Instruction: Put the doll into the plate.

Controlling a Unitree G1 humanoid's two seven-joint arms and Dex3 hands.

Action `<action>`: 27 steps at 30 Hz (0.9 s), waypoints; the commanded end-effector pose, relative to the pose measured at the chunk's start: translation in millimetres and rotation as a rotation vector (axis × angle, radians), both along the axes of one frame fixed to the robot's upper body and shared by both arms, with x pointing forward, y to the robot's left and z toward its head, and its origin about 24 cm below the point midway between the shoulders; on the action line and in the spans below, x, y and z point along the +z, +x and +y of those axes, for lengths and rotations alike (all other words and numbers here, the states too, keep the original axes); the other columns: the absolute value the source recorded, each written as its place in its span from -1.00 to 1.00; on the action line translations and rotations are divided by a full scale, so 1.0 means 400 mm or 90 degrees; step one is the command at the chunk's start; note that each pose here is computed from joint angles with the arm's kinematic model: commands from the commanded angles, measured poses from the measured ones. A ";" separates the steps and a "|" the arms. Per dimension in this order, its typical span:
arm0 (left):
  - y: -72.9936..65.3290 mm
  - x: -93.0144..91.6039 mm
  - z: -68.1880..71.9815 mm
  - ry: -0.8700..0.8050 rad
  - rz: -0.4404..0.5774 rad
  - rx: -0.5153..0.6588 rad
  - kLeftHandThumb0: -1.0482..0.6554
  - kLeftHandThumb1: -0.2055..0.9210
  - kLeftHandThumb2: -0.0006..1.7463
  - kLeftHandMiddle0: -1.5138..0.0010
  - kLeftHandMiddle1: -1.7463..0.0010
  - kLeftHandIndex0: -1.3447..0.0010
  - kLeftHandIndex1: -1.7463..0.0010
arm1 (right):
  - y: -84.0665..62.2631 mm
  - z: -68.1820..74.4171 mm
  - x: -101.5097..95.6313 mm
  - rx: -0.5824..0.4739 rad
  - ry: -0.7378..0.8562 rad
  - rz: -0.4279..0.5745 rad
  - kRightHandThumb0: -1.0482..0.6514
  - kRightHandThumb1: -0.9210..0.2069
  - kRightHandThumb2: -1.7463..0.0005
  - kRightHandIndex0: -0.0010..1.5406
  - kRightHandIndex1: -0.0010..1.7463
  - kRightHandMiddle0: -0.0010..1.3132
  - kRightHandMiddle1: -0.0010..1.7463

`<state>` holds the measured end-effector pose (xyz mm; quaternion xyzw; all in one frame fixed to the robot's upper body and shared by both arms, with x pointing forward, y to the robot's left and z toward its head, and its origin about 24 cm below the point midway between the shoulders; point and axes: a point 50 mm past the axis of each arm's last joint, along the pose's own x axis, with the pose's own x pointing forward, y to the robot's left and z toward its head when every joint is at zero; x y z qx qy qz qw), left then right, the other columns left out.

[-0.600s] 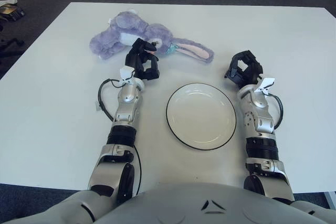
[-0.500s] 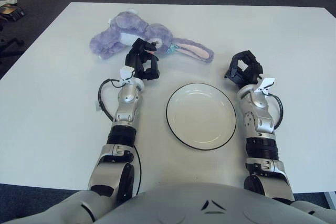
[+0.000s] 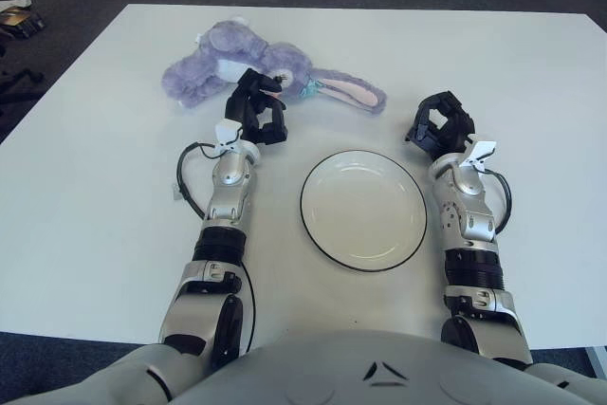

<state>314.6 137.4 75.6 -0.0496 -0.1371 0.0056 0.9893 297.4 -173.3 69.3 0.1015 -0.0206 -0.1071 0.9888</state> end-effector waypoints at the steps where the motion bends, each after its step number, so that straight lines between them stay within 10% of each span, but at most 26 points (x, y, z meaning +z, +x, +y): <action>1: -0.008 -0.015 0.008 -0.005 0.007 0.011 0.22 -0.12 0.56 0.31 -1.00 0.24 -1.00 | -0.017 -0.005 -0.040 -0.002 0.004 0.047 -0.29 -0.12 -0.35 0.27 1.00 -0.20 1.00; 27: -0.028 0.057 0.023 -0.032 -0.072 0.045 0.22 -0.16 0.59 0.29 -1.00 0.22 -1.00 | -0.017 -0.004 -0.046 0.005 0.008 0.060 -0.28 -0.18 -0.30 0.23 1.00 -0.23 1.00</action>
